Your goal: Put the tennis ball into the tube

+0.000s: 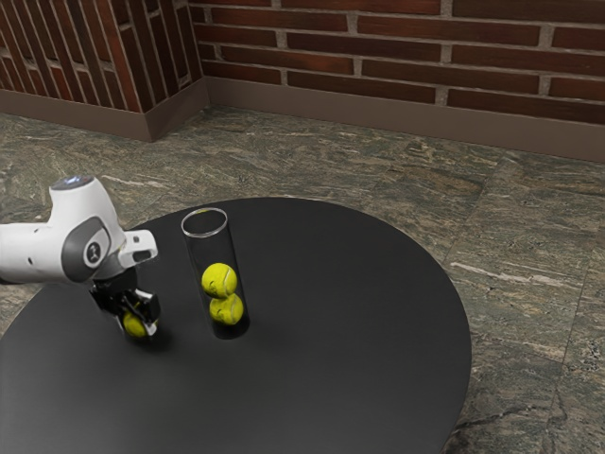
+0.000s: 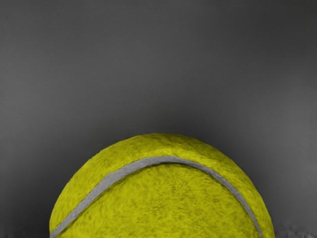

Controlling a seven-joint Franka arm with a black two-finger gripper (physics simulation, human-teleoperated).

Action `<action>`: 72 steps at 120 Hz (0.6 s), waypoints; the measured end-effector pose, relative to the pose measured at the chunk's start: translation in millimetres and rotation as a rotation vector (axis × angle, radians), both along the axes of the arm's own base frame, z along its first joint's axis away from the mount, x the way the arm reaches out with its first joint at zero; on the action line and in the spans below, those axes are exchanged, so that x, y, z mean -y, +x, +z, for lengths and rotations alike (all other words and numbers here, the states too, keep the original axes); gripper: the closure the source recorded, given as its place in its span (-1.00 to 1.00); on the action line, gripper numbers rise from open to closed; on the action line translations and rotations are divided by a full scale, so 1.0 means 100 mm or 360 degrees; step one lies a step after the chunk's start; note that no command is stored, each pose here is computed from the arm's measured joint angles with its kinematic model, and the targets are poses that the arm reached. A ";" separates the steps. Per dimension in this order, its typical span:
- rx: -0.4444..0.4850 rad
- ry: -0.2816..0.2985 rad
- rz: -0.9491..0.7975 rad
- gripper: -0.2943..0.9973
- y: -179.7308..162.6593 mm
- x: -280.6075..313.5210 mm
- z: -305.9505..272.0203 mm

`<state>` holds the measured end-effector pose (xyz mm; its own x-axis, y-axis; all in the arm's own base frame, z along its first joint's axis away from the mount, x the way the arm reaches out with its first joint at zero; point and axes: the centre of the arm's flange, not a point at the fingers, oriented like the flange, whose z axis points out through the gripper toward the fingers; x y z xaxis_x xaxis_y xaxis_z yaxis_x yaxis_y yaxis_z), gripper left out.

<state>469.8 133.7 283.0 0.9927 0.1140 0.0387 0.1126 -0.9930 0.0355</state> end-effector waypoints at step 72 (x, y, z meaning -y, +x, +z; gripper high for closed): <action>0.0198 -0.0045 -0.0309 0.05 0.33 1.08 2.76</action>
<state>502.7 26.0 559.3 0.9839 -0.0761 0.1619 -0.0876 -0.9940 0.0652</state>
